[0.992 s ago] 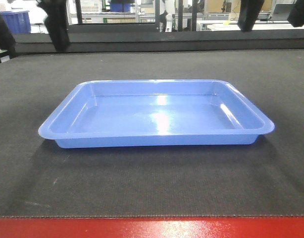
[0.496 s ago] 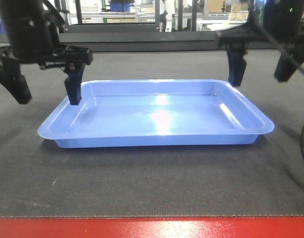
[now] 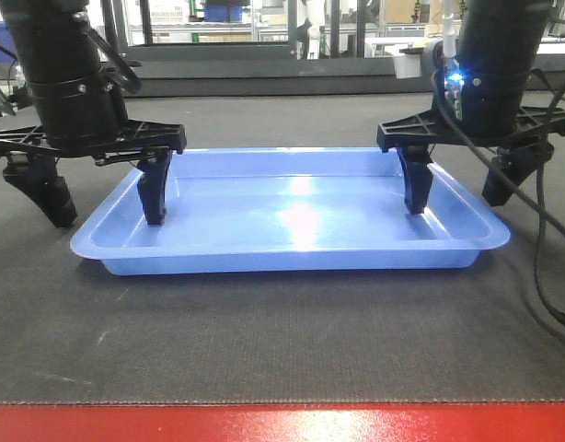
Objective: Grab blue tray and place on right shelf
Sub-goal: 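Lower both grippers and pinch the tray's opposite rims, then lift the blue tray off the table with both grippers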
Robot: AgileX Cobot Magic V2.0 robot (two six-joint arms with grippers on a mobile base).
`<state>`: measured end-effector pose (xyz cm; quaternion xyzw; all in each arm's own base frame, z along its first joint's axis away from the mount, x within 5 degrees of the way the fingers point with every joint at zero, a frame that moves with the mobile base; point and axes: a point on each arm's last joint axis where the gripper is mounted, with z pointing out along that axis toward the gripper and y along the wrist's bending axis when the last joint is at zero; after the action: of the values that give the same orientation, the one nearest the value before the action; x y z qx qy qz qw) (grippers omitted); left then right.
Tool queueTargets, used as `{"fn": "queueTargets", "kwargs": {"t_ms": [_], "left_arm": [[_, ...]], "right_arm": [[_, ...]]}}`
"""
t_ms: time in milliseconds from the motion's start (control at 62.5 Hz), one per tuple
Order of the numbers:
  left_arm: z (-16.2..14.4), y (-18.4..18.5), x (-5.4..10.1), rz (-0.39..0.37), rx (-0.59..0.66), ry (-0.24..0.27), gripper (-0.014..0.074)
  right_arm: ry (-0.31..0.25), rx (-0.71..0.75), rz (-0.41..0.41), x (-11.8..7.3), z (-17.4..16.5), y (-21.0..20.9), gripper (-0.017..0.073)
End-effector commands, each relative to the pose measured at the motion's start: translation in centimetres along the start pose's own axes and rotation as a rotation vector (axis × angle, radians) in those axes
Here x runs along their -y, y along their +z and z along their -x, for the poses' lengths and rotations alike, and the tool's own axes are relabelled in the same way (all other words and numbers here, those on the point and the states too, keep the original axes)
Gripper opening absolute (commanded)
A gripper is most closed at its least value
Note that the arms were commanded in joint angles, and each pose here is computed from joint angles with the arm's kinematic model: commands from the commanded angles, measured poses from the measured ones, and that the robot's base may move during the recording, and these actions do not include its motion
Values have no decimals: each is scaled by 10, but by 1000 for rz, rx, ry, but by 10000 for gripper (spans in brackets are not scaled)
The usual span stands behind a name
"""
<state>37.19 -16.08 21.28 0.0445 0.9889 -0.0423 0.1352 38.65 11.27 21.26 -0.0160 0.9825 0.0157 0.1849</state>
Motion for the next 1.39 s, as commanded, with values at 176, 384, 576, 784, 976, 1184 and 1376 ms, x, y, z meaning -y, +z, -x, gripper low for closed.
{"fn": "queueTargets", "kwargs": {"t_ms": [176, 384, 576, 784, 976, 1184, 1376], "left_arm": [[10, -28, 3, -43, 104, -16, 242], [9, -28, 3, -46, 96, -20, -30], [16, -49, 5, -46, 81, -23, -48], [22, -110, 3, -18, 150, 18, -48], [2, -181, 2, -47, 258, 49, -48], [-32, -219, 8, -21, 232, 128, -48], [-53, -218, 21, -42, 199, 188, -48]], "right_arm": [[3, 55, 16, -1, 10, -13, 333], [4, 69, 19, -1, 11, -19, 66], [10, 103, 25, 1, 13, -48, 59], [13, 201, 29, 9, 8, -118, 59], [19, 293, 31, 21, -13, -185, 59], [26, 302, 33, 28, -38, -225, 59], [-15, 279, 49, 21, -57, -235, 59]]}}
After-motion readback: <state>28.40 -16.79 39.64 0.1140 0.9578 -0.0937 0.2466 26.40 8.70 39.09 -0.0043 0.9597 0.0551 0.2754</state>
